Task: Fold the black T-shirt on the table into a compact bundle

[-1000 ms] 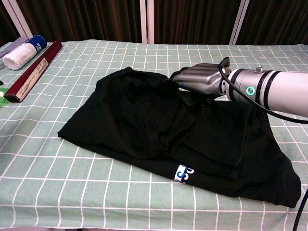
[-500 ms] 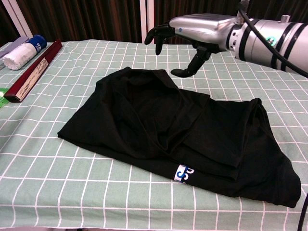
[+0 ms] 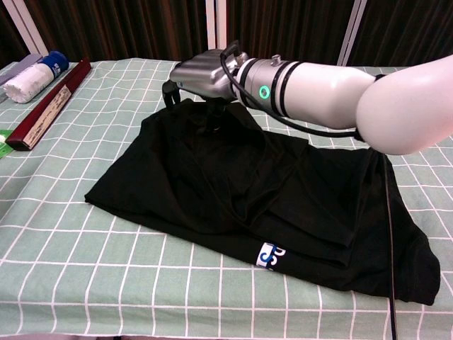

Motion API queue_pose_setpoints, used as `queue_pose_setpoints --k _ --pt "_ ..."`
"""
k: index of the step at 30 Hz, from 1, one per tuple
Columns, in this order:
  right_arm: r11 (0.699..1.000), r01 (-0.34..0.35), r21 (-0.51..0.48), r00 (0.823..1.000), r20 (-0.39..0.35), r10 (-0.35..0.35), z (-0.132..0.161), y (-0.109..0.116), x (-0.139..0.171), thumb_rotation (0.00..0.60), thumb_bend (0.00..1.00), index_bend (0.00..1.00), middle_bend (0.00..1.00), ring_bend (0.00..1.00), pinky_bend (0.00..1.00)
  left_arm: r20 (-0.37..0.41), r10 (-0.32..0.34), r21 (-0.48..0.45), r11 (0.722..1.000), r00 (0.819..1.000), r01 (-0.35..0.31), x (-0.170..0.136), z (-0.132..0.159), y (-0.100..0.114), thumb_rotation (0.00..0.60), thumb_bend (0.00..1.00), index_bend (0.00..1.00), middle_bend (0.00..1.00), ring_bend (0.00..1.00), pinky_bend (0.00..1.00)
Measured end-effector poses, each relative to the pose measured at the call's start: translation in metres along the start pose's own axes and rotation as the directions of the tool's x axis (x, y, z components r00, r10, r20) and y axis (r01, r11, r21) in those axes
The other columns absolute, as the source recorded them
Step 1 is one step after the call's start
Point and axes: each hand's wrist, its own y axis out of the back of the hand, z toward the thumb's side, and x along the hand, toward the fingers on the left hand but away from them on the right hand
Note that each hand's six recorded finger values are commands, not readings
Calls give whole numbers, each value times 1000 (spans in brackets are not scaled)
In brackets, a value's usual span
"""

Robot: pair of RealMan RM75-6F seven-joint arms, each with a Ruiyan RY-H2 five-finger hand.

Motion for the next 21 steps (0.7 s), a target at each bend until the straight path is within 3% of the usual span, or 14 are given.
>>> queue_pose_setpoints --k 4,6,8,12,21 --pt "998 -21 58 1000 -6 21 16 -9 -13 600 446 480 340 122 154 -5 -3 -5 1000 1000 3 -1 -1 0 278 448 134 201 264 305" --pt "997 -3 73 1000 -8 4 19 -8 -12 600 497 597 398 189 185 -6 1 -6 1000 1000 -1 -2 -1 1 280 448 134 200 261 305" --pt "996 26 80 1000 -9 -26 18 -5 -10 600 518 648 427 217 196 -7 2 -8 1000 1000 -2 -2 -1 1 278 448 134 199 256 305" --pt "991 96 89 995 -19 -95 12 3 6 600 521 666 433 222 199 -5 -2 -3 1000 1000 2 -2 -1 1 277 448 134 198 253 305" --pt "986 141 89 990 -30 -139 -20 7 69 600 520 670 432 213 200 -6 -15 -2 1000 1000 15 0 -2 -2 277 448 134 195 253 304"
